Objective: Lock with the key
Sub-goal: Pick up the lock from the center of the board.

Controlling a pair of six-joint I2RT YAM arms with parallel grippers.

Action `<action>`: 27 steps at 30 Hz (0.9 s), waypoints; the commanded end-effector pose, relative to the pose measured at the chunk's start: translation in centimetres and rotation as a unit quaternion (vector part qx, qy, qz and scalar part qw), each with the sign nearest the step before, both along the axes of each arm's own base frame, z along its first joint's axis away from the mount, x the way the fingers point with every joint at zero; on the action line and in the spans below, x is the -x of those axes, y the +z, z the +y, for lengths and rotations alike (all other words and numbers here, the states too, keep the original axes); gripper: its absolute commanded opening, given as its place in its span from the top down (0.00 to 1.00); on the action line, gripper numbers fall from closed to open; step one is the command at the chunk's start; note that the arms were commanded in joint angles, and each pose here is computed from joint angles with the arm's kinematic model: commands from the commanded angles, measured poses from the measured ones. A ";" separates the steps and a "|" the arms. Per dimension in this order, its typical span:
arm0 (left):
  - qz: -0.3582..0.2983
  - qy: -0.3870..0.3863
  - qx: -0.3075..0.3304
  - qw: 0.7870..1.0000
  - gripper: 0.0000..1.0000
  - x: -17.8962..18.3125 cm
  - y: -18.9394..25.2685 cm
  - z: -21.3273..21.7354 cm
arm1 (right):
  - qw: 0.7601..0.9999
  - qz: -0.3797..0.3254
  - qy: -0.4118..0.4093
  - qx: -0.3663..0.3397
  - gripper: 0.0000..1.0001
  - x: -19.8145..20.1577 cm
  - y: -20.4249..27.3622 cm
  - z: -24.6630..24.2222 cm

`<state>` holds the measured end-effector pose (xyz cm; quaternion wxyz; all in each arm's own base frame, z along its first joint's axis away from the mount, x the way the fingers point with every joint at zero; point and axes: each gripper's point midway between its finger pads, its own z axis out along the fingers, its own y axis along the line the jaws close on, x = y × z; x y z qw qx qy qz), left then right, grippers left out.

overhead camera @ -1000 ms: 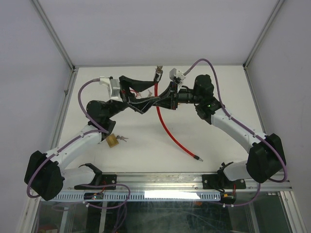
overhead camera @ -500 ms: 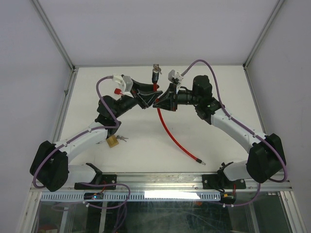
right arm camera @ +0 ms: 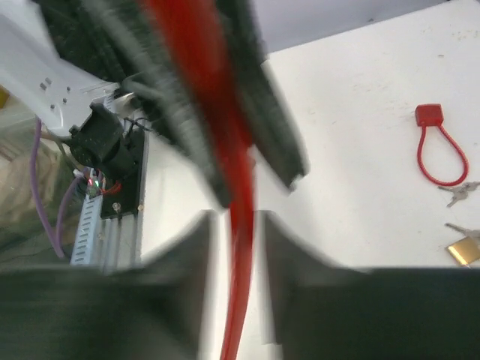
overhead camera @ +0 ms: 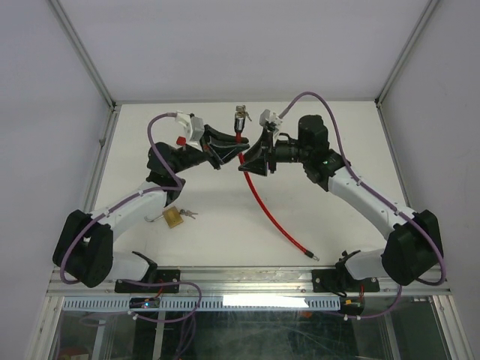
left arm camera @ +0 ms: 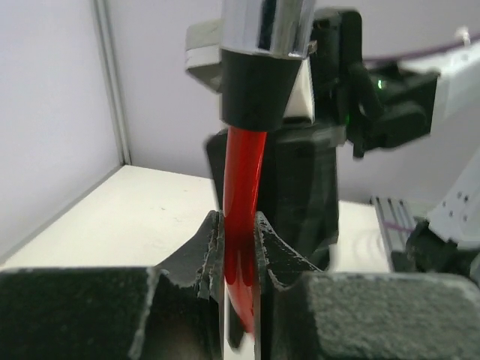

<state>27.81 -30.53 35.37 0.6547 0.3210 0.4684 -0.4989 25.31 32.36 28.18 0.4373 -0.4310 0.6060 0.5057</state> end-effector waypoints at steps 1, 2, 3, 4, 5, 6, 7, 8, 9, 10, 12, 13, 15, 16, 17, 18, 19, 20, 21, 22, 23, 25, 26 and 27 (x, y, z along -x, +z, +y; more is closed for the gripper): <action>-0.135 -0.093 0.001 0.986 1.00 2.0 4.2 2.6 | 0.981 -0.190 0.047 -0.001 0.42 1.1 4.9 -3.3; -0.148 -0.114 -0.006 0.982 1.00 2.4 4.1 2.8 | 0.978 -0.202 0.057 -0.004 0.40 1.4 5.1 -3.9; -0.161 -0.129 -0.009 0.978 1.00 2.4 4.0 2.9 | 0.976 -0.208 0.064 -0.006 0.38 1.7 5.2 -4.4; -0.165 -0.144 -0.012 0.976 1.00 2.3 3.8 3.0 | 0.974 -0.214 0.070 -0.010 0.38 2.0 5.3 -4.9; -0.173 -0.160 -0.016 0.972 1.00 2.5 3.9 3.0 | 0.973 -0.218 0.075 -0.014 0.37 2.3 5.3 -5.3; -0.177 -0.173 -0.016 0.969 1.00 2.5 4.2 3.1 | 0.972 -0.220 0.080 -0.017 0.36 2.6 5.3 -5.6; -0.175 -0.185 -0.017 0.967 1.00 2.4 4.3 3.2 | 0.971 -0.221 0.085 -0.019 0.36 3.0 5.2 -5.8; -0.178 -0.195 -0.017 0.964 1.00 2.4 4.6 3.2 | 0.971 -0.223 0.089 -0.020 0.35 3.2 5.0 -6.0; -0.180 -0.200 -0.017 0.963 1.00 2.2 4.8 3.2 | 0.970 -0.225 0.092 -0.021 0.35 3.4 4.9 -6.0; -0.174 -0.206 -0.019 0.963 1.00 2.1 5.1 3.1 | 0.969 -0.226 0.094 -0.021 0.34 3.6 4.8 -6.1; -0.174 -0.212 -0.021 0.962 1.00 1.9 5.5 3.0 | 0.969 -0.227 0.096 -0.021 0.34 3.7 4.6 -6.1; -0.176 -0.213 -0.021 0.961 1.00 1.9 5.9 3.0 | 0.969 -0.228 0.097 -0.019 0.34 3.8 4.6 -6.2; -0.181 -0.217 -0.023 0.959 1.00 2.1 6.4 3.0 | 0.967 -0.234 0.099 -0.017 0.33 3.9 4.5 -6.3; -0.181 -0.219 -0.023 0.958 1.00 2.3 6.7 3.1 | 0.966 -0.239 0.100 -0.015 0.33 3.9 4.4 -6.3; -0.181 -0.221 -0.023 0.958 1.00 2.5 7.0 3.1 | 0.964 -0.244 0.101 -0.014 0.33 3.9 4.3 -6.4; -0.180 -0.224 -0.023 0.958 1.00 2.6 7.2 3.1 | 0.963 -0.250 0.102 -0.012 0.33 4.0 4.2 -6.4; -0.175 -0.226 -0.022 0.958 1.00 2.8 7.4 3.2 | 0.960 -0.260 0.105 -0.011 0.33 4.0 4.0 -6.4; -0.169 -0.228 -0.019 0.959 1.00 2.9 7.6 3.2 | 0.959 -0.264 0.107 -0.010 0.33 4.0 3.9 -6.5; -0.165 -0.230 -0.015 0.959 1.00 3.0 7.8 3.3 | 0.958 -0.265 0.109 -0.011 0.32 4.1 3.7 -6.4; -0.163 -0.230 -0.011 0.959 1.00 3.2 7.9 3.3 | 0.959 -0.259 0.111 -0.012 0.32 4.1 3.4 -6.4; -0.162 -0.231 -0.006 0.959 1.00 3.4 8.1 3.2 | 0.962 -0.251 0.110 -0.016 0.32 4.1 3.1 -6.3; -0.166 -0.235 0.001 0.958 1.00 3.9 8.2 2.8 | 0.947 -0.299 0.105 -0.043 0.31 3.2 3.6 -5.3; -0.169 -0.238 0.007 0.956 1.00 4.1 8.3 2.5 | 0.965 -0.246 0.072 -0.055 0.30 2.7 3.5 -4.7; -0.172 -0.242 0.012 0.955 1.00 4.3 8.4 2.1 | 0.973 -0.217 0.030 -0.075 0.28 1.8 3.8 -4.2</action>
